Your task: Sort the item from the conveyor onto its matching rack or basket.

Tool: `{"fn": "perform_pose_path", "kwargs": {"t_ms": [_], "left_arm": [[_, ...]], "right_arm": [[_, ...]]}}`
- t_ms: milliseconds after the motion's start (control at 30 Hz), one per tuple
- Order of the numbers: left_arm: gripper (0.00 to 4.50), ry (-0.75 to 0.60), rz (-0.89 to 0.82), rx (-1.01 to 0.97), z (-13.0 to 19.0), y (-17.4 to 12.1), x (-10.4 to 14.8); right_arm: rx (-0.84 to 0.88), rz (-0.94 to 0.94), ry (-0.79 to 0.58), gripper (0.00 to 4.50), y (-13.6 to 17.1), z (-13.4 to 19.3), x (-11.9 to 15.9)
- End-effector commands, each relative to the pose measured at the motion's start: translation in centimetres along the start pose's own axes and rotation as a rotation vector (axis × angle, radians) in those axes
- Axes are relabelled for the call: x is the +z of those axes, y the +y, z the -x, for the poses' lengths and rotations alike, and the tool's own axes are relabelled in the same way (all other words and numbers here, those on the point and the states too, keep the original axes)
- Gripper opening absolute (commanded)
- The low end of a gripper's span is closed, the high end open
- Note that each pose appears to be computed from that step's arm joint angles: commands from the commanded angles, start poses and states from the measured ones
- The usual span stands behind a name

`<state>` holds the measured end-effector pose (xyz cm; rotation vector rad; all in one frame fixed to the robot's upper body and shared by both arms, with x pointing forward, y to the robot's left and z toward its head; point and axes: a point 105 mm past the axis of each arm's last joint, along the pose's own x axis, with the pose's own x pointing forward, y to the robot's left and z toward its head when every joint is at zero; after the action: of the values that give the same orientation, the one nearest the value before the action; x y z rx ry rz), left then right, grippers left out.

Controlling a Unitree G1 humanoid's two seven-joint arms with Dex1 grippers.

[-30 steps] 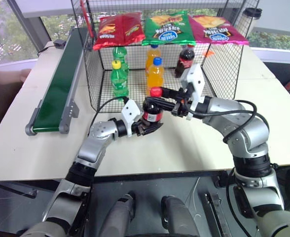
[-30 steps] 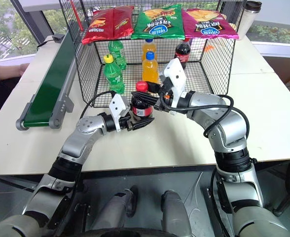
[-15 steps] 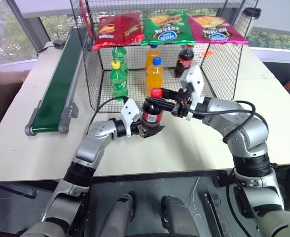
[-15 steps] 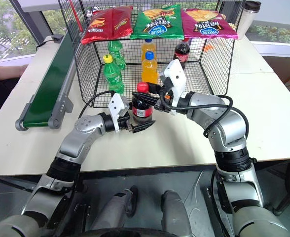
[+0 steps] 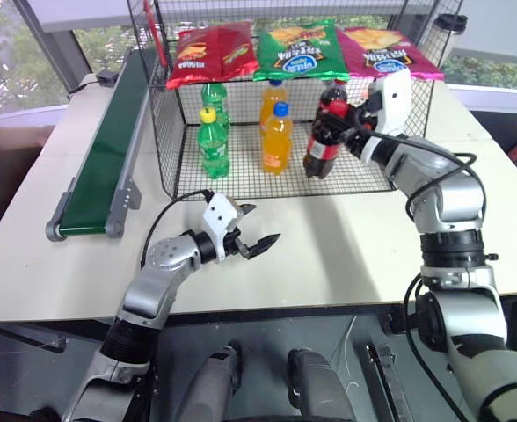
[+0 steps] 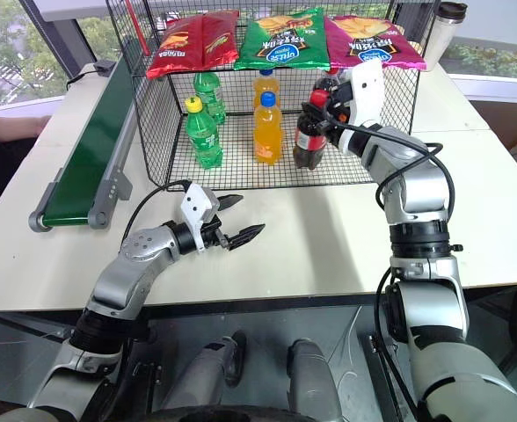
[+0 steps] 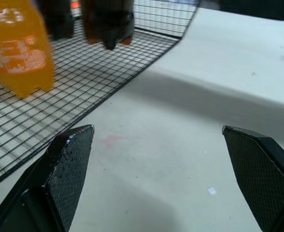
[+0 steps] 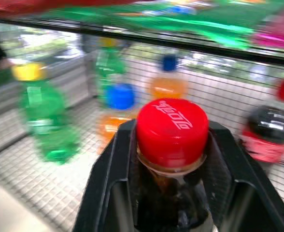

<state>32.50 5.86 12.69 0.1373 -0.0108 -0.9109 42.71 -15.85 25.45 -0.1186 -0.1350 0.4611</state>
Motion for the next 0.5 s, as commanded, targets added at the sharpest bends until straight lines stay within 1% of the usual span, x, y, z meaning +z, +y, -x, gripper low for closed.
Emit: {"fn": "perform_pose_path", "kwargs": {"t_ms": [33, 167, 267, 500], "left_arm": [[4.41, -0.039, -0.046, 0.079, -0.2, 0.3, 1.0], [4.41, -0.049, -0.035, 0.127, -0.6, 0.3, 0.9], [4.41, -0.056, -0.032, 0.163, -0.8, 0.6, 1.0], [4.41, -0.064, -0.035, 0.154, -0.9, 0.5, 1.1]], "right_arm": [[-0.12, 0.09, -0.091, 1.15, -2.5, -0.3, 2.5], [-0.176, 0.078, -0.092, 1.15, -3.6, -0.8, 1.9], [-0.19, 0.062, -0.089, 1.15, -3.9, -1.3, 1.2], [-0.215, 0.051, -0.081, 1.15, -4.2, -1.8, 0.2]]}}
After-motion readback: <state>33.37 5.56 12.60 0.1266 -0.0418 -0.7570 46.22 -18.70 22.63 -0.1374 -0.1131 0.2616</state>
